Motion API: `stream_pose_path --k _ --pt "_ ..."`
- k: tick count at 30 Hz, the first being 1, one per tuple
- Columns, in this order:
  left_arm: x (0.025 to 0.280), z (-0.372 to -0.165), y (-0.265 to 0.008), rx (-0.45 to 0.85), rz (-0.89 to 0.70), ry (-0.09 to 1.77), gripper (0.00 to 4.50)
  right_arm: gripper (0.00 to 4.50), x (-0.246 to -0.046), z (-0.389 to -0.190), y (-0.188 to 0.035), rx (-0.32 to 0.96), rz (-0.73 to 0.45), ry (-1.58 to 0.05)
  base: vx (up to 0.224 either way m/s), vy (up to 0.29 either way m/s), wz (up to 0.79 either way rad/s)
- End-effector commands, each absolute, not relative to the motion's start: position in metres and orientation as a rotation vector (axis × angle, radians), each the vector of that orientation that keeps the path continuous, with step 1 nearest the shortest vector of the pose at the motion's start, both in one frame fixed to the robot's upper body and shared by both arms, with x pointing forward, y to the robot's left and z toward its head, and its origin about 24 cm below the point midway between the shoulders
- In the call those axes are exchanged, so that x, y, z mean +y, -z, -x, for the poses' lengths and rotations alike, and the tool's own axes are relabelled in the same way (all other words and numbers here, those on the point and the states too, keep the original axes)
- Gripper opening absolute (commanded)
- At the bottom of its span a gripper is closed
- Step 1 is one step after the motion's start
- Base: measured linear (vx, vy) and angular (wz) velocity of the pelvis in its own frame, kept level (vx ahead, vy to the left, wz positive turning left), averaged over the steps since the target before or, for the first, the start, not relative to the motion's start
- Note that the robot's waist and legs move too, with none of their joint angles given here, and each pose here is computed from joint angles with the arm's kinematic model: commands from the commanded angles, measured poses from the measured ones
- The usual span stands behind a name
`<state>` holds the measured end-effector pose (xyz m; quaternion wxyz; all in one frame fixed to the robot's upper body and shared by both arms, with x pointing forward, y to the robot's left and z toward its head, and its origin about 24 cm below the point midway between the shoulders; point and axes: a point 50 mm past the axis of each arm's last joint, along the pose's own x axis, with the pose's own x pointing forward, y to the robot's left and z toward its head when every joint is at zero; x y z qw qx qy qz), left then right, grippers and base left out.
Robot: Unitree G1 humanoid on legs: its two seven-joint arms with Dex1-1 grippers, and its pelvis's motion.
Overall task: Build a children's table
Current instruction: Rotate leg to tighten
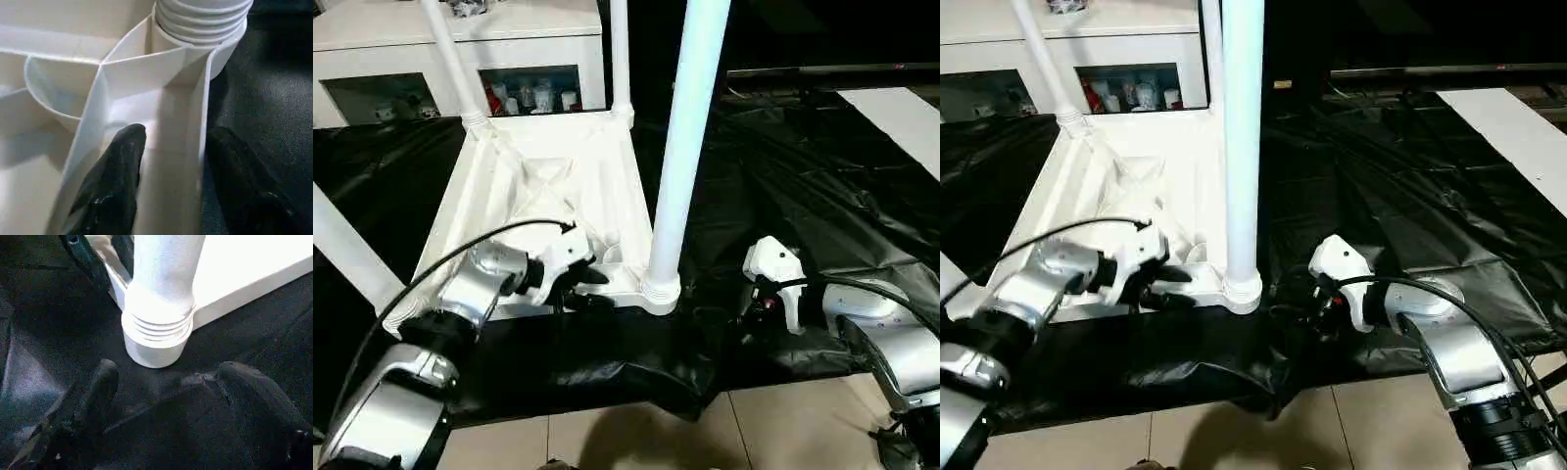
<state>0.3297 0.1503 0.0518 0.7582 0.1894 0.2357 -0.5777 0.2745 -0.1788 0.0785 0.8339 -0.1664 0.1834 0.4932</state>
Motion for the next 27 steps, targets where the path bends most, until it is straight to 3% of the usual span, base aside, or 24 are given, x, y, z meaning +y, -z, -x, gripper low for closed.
stream_pose_path --k 1,27 --pt "0.151 -0.33 -0.054 0.503 -0.415 1.261 2.03 3.63 -0.18 -0.278 -0.083 0.378 0.382 -1.042 0.0 0.0 0.0" --pt "0.158 -0.319 -0.041 0.568 -0.407 1.303 0.08 3.63 -0.178 -0.285 -0.082 0.366 0.367 -1.049 0.0 0.0 0.0"
